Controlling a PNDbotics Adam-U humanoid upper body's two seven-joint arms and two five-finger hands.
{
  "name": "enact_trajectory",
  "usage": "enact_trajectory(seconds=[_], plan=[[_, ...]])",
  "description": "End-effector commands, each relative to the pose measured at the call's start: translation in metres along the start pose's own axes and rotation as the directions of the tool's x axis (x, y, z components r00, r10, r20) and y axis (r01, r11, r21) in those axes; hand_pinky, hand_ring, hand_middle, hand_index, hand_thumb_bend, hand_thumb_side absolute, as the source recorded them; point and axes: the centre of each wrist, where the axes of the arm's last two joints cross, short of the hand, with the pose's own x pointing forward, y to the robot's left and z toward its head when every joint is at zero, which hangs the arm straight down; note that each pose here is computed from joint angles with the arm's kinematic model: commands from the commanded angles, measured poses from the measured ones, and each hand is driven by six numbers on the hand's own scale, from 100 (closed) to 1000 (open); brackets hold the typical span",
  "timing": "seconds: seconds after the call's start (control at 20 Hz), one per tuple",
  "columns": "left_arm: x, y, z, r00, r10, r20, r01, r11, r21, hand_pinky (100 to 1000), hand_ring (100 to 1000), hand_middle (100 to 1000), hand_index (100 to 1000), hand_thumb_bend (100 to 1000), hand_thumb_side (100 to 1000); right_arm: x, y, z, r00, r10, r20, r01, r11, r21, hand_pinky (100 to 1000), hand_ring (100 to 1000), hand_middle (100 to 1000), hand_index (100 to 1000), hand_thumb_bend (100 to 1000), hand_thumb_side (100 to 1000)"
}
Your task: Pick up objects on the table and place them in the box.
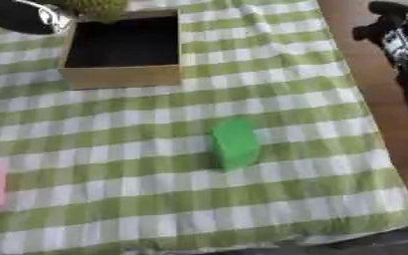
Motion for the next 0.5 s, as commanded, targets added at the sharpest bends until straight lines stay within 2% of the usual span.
enact_trajectory(seconds=[0.05,0.3,0.5], plan=[[-0.019,0.005,-0.012,0.998,-0.033,-0.056,0.035,0.998,0.045,623,564,501,564,100,135,0.010,-0.003,-0.005,0.999,0.029,0.041,-0.029,0.999,0.017,1000,828,590,848,100,580],[-0.039,-0.014,-0.032,0.990,-0.056,-0.132,0.062,0.997,0.046,624,565,503,566,100,128,0.015,-0.004,-0.010,0.996,0.033,0.088,-0.035,0.999,0.021,999,828,591,848,100,577],[-0.050,-0.032,-0.043,0.984,-0.081,-0.161,0.086,0.996,0.028,632,570,511,576,100,113,0.018,-0.004,-0.013,0.993,0.034,0.110,-0.037,0.999,0.023,998,828,590,849,100,575]])
